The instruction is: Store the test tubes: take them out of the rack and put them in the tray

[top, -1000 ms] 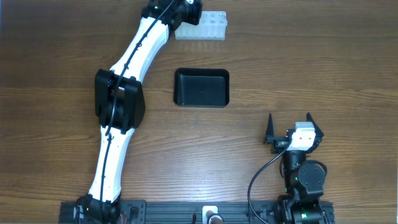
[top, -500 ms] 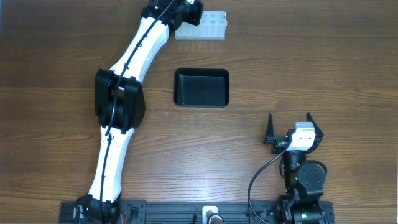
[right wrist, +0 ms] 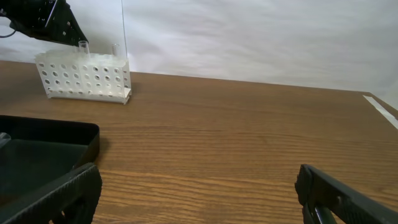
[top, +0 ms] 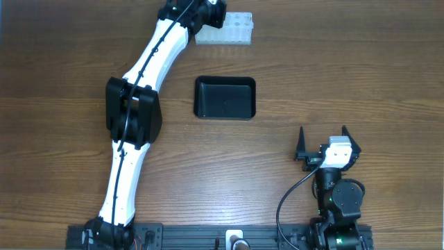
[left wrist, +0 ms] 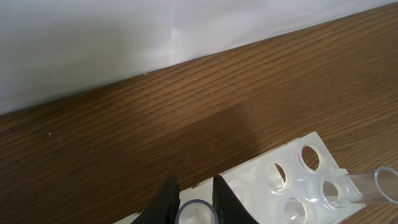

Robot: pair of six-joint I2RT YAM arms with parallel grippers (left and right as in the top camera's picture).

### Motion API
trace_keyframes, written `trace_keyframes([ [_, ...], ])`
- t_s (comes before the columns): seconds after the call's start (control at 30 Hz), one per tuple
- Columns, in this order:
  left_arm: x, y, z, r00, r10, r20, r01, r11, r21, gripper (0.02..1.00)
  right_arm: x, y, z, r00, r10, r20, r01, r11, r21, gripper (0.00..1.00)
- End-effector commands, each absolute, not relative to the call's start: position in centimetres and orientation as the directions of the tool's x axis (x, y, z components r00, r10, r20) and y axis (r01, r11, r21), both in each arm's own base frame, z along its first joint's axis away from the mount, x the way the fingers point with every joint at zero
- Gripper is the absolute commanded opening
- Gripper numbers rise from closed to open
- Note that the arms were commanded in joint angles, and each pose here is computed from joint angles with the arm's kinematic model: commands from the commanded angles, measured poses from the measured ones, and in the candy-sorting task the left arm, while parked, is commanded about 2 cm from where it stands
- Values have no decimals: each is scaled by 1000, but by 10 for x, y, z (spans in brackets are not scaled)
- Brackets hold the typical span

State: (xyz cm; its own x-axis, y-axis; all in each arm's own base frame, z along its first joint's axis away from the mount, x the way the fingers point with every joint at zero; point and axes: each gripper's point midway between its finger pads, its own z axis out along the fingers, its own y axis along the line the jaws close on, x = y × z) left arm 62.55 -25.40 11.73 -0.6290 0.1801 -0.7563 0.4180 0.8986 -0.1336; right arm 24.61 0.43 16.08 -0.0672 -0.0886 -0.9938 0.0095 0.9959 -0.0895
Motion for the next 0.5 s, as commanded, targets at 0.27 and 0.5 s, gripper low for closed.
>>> trace_keyframes([
  [0.27, 622, -254, 168, -576, 163, -801, 440, 888, -135, 121, 246, 3, 159, -65, -90, -994, 18, 996, -92, 993],
  [0.5, 603, -245, 272, -457, 121, -881, 449, 887, -111, 123, 246, 3, 159, -65, -90, -994, 18, 996, -92, 993],
])
